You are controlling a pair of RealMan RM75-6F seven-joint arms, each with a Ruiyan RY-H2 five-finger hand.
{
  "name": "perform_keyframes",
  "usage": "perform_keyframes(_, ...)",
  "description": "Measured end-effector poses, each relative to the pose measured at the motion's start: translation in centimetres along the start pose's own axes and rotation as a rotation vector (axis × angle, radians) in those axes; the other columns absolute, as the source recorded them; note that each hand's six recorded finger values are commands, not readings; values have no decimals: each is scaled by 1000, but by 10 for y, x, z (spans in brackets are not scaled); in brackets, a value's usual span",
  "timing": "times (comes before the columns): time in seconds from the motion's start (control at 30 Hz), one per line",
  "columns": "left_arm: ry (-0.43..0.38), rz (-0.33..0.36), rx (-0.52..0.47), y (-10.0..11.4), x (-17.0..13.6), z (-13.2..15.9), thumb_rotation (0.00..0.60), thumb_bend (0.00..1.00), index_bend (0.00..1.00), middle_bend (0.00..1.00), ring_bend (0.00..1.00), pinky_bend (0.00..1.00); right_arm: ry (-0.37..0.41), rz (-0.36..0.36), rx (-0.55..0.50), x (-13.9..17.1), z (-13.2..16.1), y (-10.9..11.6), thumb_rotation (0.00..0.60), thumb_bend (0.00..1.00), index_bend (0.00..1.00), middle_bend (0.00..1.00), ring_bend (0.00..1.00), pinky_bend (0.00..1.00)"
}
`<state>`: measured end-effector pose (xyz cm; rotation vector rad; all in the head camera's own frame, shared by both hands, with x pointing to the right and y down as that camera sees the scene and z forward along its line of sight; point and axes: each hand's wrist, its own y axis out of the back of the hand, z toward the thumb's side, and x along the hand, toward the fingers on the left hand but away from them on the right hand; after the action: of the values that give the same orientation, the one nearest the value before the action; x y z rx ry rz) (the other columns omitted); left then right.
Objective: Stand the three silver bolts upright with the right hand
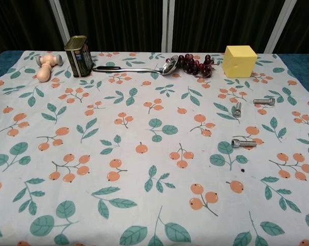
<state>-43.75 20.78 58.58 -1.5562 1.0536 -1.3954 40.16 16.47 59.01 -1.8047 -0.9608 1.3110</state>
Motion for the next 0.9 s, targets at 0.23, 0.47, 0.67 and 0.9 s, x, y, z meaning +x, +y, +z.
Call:
perform_keyframes(0.23,20,-1,-13,-1,-5,-4,600,0,175,115,6,0,132,65,117,-79,37,-25,600,176,33,198,11,89)
perform_keyframes(0.47,41,-9,-26,-2,-8,-10,600,0,175,115,6,0,143,121,179,-130,52,-68,600,105,34,150,0,44)
perform_keyframes(0.67,41,-18,-31,-4,-7,-11,600,0,175,114,6,0,137,154,203,-157,63,-98,600,85,36,113,0,3)
perform_keyframes(0.9,43,-19,-40,-4,-7,-13,600,0,175,114,6,0,147,141,229,-174,74,-114,600,80,36,99,0,0)
